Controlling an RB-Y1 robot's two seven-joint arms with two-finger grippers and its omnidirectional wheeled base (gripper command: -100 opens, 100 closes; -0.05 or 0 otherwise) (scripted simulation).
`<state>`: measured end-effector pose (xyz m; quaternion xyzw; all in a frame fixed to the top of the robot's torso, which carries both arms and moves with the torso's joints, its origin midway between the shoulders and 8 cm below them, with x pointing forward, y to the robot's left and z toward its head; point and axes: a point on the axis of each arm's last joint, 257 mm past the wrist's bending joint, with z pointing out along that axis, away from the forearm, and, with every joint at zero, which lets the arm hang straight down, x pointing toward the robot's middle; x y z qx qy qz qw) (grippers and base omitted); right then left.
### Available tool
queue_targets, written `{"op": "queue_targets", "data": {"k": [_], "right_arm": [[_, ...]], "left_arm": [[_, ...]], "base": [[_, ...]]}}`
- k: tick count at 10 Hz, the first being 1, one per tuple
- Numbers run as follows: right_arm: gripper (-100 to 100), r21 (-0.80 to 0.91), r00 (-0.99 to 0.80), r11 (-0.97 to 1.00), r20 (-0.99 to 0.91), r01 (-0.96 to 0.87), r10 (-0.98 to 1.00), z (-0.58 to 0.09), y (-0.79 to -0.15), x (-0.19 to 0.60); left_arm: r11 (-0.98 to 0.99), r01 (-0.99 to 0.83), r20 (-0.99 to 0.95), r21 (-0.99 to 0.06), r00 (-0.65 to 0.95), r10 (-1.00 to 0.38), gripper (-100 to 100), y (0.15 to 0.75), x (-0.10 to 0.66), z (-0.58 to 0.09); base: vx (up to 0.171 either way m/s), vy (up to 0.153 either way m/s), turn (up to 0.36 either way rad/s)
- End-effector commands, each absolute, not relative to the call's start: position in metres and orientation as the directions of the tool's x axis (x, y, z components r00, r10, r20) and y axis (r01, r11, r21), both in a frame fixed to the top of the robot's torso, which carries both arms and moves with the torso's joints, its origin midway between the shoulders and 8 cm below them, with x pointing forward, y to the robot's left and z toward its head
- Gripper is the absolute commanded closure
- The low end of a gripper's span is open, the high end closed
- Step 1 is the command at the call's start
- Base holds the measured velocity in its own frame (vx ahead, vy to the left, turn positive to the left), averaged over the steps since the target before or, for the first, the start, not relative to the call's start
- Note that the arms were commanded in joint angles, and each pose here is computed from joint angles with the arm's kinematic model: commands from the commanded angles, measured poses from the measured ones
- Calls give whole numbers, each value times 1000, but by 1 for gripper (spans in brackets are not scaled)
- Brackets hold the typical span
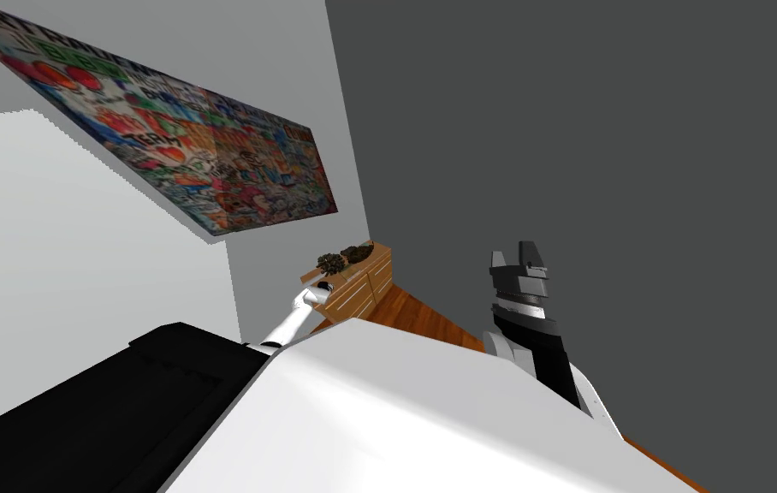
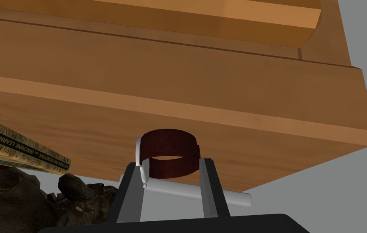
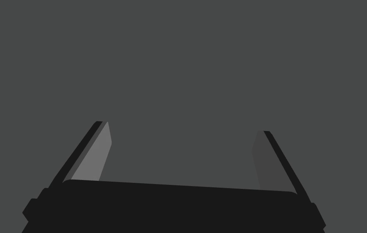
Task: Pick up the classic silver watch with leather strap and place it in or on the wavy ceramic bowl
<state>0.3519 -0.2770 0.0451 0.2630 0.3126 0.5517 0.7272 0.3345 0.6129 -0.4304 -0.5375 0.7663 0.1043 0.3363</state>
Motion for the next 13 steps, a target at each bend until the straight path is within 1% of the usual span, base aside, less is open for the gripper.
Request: {"op": "queue_targets", "data": {"k": [1,3,4,5,12,13], "right_arm": [[0,727,196,253,-164,-638,967,45,-277,352],[0,727,196,253,-164,-638,967,45,-277,352],[0,727,196,253,-164,-638,967,45,-277,352],[0,727,196,253,-164,-638,967,45,-277,352],[0,727,196,253,-164,-638,967,45,-277,352],[0,727,196,253,-164,-638,967,45,-277,352]], "left_arm": [[401,-894,-627,-202,-196,-754,100,613,335,-430],[401,-894,-627,-202,-196,-754,100,613,335,-430],[400,-894,-627,-203,-195,-754,0,613,335,-430],[412,-888,-629,-204,-204,-750,100,606,339,-427],[479,-854,-628,-203,-261,-733,100,568,353,-414],[473,-857,-629,-204,-256,-734,100,572,353,-415]], "base": [[0,0,0],[0,0,0],[0,0,0],[17,3,133],[31,0,119],[14,-2,29]]}}
